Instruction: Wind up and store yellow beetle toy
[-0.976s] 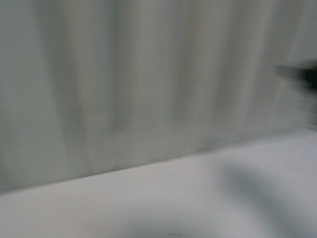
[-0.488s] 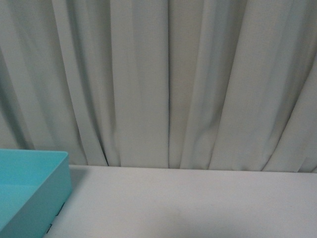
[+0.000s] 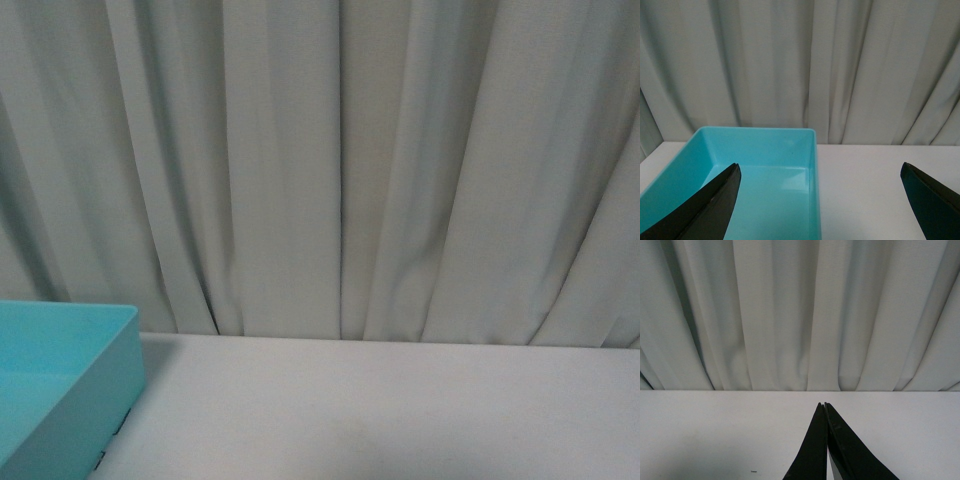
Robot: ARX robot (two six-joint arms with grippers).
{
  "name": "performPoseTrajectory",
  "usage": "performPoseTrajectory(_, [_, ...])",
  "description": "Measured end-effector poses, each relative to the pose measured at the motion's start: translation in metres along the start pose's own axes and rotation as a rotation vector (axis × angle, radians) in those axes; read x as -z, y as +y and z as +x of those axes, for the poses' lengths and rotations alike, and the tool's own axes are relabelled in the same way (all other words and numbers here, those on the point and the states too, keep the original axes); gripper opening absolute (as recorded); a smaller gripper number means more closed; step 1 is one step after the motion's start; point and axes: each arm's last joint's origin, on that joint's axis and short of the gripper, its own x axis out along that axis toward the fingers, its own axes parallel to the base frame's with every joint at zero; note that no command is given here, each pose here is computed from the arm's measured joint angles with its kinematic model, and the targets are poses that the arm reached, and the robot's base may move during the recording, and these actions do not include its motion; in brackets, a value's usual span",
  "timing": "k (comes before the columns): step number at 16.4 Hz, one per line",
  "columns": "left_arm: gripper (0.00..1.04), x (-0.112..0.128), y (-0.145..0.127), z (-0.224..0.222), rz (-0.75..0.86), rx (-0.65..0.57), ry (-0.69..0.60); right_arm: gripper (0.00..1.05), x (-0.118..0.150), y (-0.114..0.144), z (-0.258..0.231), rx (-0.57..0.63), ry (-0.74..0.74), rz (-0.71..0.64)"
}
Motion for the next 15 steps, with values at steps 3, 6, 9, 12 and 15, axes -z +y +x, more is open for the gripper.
performPoseTrajectory(3, [0.98,0.000,0.000,0.000,0.000,0.000,0.000,0.02,0.014,0.000,-0.008,0.001,0.029,0.002])
performPoseTrajectory(6, [0.98,0.000,0.000,0.000,0.000,0.000,-0.001,0.02,0.014,0.000,-0.015,0.003,0.005,0.002])
performPoseTrajectory(9, [0.98,0.000,0.000,0.000,0.000,0.000,0.000,0.03,0.013,0.000,-0.015,0.003,-0.003,0.001])
performPoseTrajectory(12, [0.98,0.000,0.000,0.000,0.000,0.000,0.000,0.31,0.013,0.000,-0.015,0.003,-0.005,0.002])
performPoseTrajectory(15, [0.98,0.000,0.000,0.000,0.000,0.000,0.000,0.66,0.013,0.000,-0.015,0.003,-0.005,0.002])
